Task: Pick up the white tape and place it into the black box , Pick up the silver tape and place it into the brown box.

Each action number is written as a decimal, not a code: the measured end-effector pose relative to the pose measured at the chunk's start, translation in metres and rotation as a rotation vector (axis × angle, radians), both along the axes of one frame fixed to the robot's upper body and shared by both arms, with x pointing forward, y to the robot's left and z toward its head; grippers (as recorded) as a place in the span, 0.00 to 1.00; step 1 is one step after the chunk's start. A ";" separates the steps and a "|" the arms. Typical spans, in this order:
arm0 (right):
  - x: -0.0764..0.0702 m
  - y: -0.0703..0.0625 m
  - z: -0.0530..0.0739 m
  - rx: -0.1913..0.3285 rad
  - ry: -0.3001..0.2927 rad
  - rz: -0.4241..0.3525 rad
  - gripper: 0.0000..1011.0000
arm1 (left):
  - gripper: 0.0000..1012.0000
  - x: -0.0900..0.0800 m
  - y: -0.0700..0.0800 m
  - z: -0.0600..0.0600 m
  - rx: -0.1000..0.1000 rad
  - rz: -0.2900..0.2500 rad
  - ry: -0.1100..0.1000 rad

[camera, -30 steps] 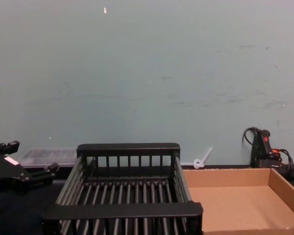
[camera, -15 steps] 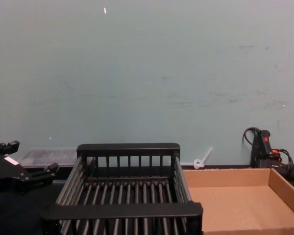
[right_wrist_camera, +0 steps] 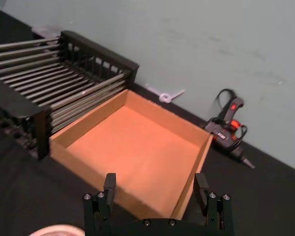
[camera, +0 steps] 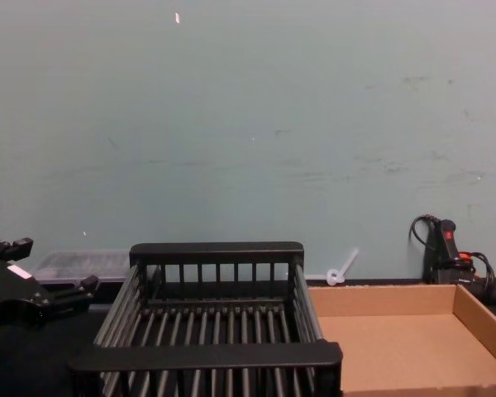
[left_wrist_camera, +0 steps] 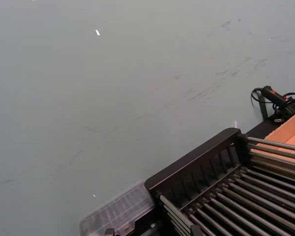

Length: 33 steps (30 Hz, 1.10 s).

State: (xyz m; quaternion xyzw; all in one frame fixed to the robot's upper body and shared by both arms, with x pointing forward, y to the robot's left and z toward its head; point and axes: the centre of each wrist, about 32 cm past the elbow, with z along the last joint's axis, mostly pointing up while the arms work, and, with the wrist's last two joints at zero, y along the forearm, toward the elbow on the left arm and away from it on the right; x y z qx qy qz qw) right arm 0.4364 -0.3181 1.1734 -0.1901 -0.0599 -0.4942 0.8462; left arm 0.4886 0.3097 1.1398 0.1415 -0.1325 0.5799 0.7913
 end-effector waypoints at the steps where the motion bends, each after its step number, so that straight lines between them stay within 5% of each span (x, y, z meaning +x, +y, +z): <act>1: -0.001 0.000 0.000 0.001 0.006 0.002 0.99 | 0.99 0.000 0.000 0.000 0.000 0.000 0.000; 33: -0.015 0.005 -0.013 0.116 0.252 0.025 0.99 | 0.99 0.000 0.000 0.000 0.000 0.000 0.000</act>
